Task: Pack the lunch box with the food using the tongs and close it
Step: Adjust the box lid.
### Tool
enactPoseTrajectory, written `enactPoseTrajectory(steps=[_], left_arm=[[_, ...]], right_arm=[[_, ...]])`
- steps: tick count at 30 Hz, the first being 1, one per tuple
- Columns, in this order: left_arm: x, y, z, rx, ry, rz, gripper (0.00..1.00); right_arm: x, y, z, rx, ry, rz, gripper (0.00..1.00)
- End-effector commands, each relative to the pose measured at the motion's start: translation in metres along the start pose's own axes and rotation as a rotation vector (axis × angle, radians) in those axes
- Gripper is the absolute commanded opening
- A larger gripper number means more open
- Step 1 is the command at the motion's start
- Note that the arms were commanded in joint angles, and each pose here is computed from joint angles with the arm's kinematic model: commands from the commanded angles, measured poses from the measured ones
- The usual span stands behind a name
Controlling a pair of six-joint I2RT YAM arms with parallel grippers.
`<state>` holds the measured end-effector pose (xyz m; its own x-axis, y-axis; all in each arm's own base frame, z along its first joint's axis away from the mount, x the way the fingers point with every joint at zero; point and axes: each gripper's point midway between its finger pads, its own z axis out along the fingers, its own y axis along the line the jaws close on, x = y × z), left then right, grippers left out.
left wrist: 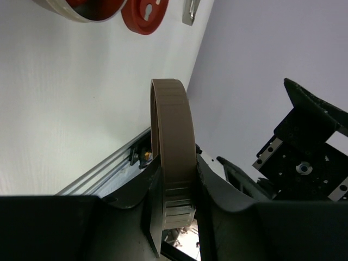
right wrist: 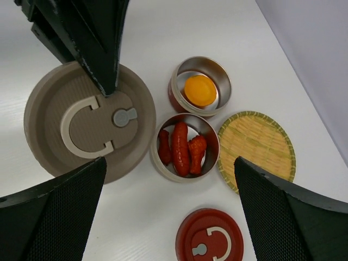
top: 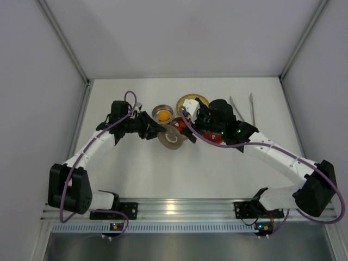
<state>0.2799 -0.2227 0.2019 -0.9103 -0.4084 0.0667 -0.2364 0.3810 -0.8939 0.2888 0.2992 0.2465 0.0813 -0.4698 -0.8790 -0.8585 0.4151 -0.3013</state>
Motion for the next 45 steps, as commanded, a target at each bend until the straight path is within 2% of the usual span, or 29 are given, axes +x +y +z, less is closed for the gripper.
enactPoseTrajectory(steps=[1,7,18,24,38,45], left_arm=[[0.007,-0.026,-0.003,0.128,0.079,0.0,0.0],[0.01,-0.033,-0.004,0.177,0.109,-0.004,0.0],[0.02,-0.034,-0.007,0.2,0.169,-0.048,0.0],[0.023,-0.038,-0.009,0.225,0.187,-0.045,0.0],[0.028,-0.027,-0.006,0.209,0.222,-0.091,0.0],[0.026,-0.022,-0.002,0.199,0.227,-0.103,0.0]], right_arm=[[-0.036,0.01,-0.004,-0.036,-0.082,-0.035,0.99],[-0.033,0.041,-0.007,-0.138,-0.07,-0.056,0.99],[-0.033,0.061,0.007,-0.19,-0.047,-0.138,0.99],[-0.031,0.057,0.015,-0.156,-0.032,-0.164,0.99],[-0.062,-0.038,-0.01,0.334,-0.036,-0.184,0.99],[-0.075,-0.065,-0.026,0.465,-0.058,-0.171,0.99]])
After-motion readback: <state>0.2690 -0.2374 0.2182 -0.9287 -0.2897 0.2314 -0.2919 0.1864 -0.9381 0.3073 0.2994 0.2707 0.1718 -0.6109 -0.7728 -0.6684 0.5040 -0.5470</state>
